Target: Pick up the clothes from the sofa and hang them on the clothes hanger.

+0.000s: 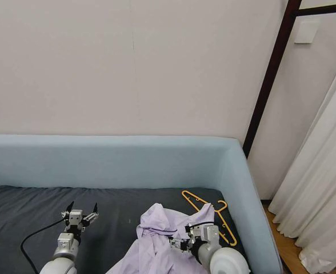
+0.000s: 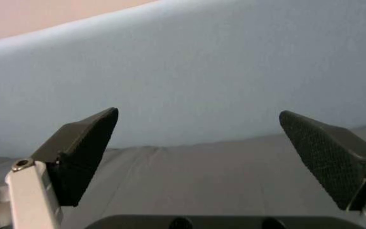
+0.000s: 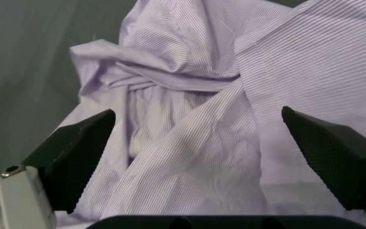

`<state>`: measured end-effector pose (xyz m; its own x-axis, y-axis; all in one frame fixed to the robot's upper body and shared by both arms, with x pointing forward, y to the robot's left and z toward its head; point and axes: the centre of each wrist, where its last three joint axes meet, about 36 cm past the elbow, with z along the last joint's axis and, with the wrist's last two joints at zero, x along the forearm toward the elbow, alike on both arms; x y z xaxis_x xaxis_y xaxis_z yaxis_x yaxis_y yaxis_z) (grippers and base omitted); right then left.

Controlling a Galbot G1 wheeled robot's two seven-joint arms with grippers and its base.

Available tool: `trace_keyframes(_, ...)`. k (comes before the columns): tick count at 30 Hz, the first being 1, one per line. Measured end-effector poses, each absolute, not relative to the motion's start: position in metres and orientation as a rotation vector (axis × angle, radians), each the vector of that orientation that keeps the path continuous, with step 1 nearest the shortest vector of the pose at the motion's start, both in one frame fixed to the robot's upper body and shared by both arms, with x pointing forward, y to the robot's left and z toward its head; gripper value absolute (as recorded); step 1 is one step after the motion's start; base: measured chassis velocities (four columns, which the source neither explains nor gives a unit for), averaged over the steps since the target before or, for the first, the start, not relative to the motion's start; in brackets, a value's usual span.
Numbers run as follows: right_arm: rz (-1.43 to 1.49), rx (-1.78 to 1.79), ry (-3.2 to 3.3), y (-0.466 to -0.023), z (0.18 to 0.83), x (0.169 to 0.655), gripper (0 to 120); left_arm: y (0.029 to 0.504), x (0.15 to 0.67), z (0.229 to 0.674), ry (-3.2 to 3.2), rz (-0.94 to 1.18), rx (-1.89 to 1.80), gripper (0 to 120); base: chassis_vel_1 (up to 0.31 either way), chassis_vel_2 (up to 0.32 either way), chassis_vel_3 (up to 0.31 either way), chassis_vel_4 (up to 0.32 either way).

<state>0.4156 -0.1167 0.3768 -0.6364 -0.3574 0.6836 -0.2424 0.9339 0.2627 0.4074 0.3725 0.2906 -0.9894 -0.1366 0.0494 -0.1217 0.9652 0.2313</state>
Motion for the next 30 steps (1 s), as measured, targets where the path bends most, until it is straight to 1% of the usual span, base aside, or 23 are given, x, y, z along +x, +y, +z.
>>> trace_keyframes(2,-0.183,0.411,-2.289,-0.114,0.373,0.418,100,0.373,0.407,0.291,-3.049,-0.354,0.203,100,0.0,0.0,0.0,0.0)
trace_keyframes(6,-0.136,0.297,-2.285,-0.09,0.335,0.436,100,0.38,0.405,0.293,-3.046,-0.369,0.222,100,0.0,0.0,0.0,0.0)
trace_keyframes(10,-0.096,0.251,-2.291,-0.076,0.317,0.438,100,0.381,0.404,0.293,-3.044,-0.37,0.226,100,0.0,0.0,0.0,0.0)
trace_keyframes(12,-0.061,0.226,-2.294,-0.069,0.307,0.438,95,0.38,0.404,0.292,-3.045,-0.367,0.226,100,0.0,0.0,0.0,0.0)
trace_keyframes(13,-0.061,0.226,-2.294,-0.069,0.307,0.438,95,0.38,0.404,0.292,-3.045,-0.367,0.226,100,0.0,0.0,0.0,0.0)
trace_keyframes(15,-0.027,0.201,-2.298,-0.064,0.298,0.44,87,0.378,0.404,0.291,-3.045,-0.363,0.223,100,0.0,0.0,0.0,0.0)
trace_keyframes(17,-0.006,0.185,-2.3,-0.059,0.292,0.442,75,0.377,0.405,0.29,-3.043,-0.362,0.221,100,0.0,0.0,0.0,0.0)
trace_keyframes(18,-0.006,0.185,-2.3,-0.059,0.292,0.442,75,0.377,0.405,0.29,-3.043,-0.362,0.221,100,0.0,0.0,0.0,0.0)
trace_keyframes(21,0.02,0.181,-2.302,-0.061,0.289,0.44,62,0.376,0.407,0.289,-3.041,-0.363,0.221,100,0.0,0.0,0.0,0.0)
trace_keyframes(23,0.03,0.181,-2.301,-0.067,0.287,0.438,55,0.377,0.408,0.288,-3.04,-0.363,0.223,100,0.0,0.0,0.0,0.0)
trace_keyframes(24,0.03,0.181,-2.301,-0.067,0.287,0.438,55,0.377,0.408,0.288,-3.04,-0.363,0.223,100,0.0,0.0,0.0,0.0)
trace_keyframes(25,0.032,0.184,-2.303,-0.069,0.288,0.436,52,0.377,0.408,0.288,-3.039,-0.363,0.223,100,0.0,0.0,0.0,0.0)
trace_keyframes(28,0.039,0.208,-2.307,-0.081,0.29,0.428,36,0.378,0.411,0.286,-3.039,-0.366,0.227,100,0.0,0.0,0.0,0.0)
trace_keyframes(29,0.039,0.208,-2.307,-0.081,0.29,0.428,36,0.378,0.411,0.286,-3.039,-0.366,0.227,100,0.0,0.0,0.0,0.0)
trace_keyframes(30,0.04,0.216,-2.307,-0.085,0.29,0.426,32,0.378,0.412,0.286,-3.039,-0.365,0.226,100,0.0,0.0,0.0,0.0)
